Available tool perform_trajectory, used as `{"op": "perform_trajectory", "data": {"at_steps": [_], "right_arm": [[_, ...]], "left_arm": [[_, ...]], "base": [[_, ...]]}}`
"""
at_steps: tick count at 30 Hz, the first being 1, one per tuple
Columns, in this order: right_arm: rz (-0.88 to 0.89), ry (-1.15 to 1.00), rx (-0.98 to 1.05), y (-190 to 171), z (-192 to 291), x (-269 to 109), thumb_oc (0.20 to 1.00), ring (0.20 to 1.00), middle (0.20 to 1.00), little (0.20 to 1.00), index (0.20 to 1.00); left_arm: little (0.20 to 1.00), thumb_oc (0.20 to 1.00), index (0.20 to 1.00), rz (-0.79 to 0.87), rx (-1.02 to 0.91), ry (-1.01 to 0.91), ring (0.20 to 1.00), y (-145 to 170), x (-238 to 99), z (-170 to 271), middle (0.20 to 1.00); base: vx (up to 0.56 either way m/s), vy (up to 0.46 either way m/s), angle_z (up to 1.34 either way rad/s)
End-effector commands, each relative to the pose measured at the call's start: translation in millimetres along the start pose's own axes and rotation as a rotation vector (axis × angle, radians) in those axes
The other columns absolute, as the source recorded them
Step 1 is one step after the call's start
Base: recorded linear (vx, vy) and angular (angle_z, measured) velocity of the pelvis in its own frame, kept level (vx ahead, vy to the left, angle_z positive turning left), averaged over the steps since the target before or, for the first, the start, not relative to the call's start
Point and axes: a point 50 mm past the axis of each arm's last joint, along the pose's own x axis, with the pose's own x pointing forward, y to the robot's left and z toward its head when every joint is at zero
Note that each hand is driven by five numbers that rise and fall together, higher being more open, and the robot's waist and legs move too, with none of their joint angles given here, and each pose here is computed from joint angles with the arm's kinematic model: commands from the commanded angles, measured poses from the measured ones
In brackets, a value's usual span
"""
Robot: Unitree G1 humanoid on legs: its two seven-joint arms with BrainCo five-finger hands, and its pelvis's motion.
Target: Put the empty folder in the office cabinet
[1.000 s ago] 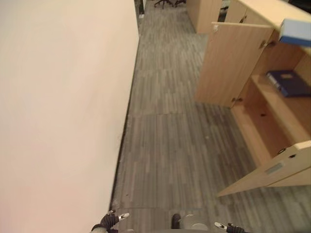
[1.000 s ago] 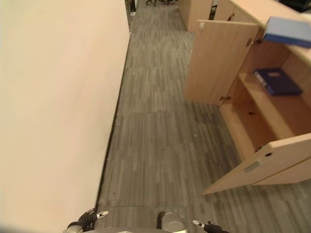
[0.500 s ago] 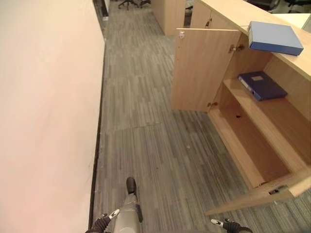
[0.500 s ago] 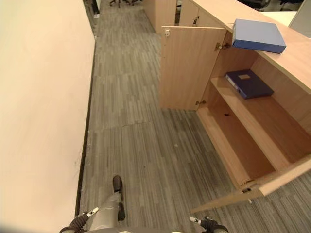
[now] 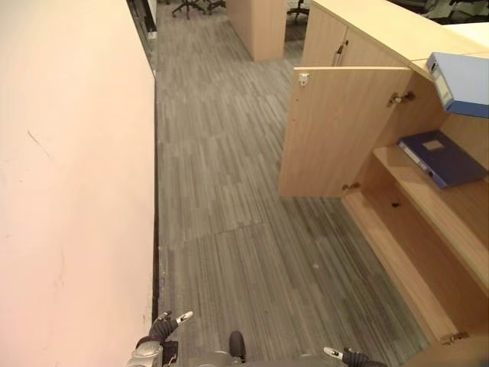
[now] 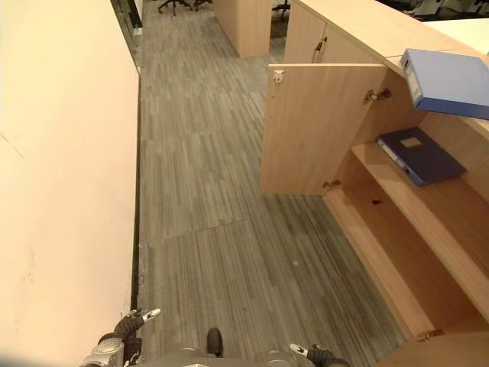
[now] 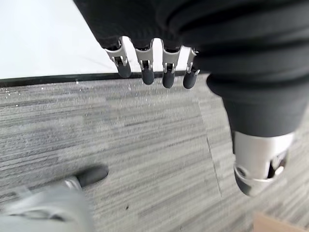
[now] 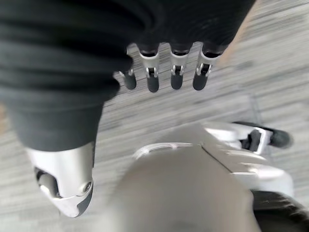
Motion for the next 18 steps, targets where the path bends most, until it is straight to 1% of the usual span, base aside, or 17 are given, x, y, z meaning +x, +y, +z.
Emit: {"op": "perform_trajectory", "data": {"at_steps": [1,6,10,14,18], "right_arm": [[-0.008,-0.037,-0.071,-6.7,9.9,-0.2,1.000,1.000,1.000,1.000,1.000],[-0.009,-0.017,-0.072,-7.7,6.0,-0.5,1.000,1.000,1.000,1.000,1.000],[-0.016,-0.017,-0.063,-9.0,7.9,-0.2,1.000,1.000,1.000,1.000,1.000],[-0.025,0.013,-0.039,-13.5,-1.4,-1.5,1.000,1.000,1.000,1.000,1.000],[-0.036,0.043,-0.040,-18.8,-10.0,-3.0,1.000,1.000,1.000,1.000,1.000]], "left_arm": [[1.000,1.000,1.000,0.079,0.001,0.003,1.000,29.0,-4.5,-7.5,1.000],[1.000,1.000,1.000,0.081,0.007,0.017,1.000,29.5,-4.9,-10.3,1.000],[1.000,1.000,1.000,0.072,0.023,0.033,1.000,26.1,-5.3,-14.6,1.000],[1.000,1.000,1.000,0.059,0.032,0.061,1.000,22.3,-7.0,-23.5,1.000],[1.000,1.000,1.000,0.050,0.035,0.092,1.000,19.5,-9.2,-32.6,1.000]], "base": [[0.19,0.109,0.33],[0.14,0.001,0.13],[0.12,-0.152,-0.02],[0.21,-0.122,0.07],[0.36,-0.175,-0.10]]}}
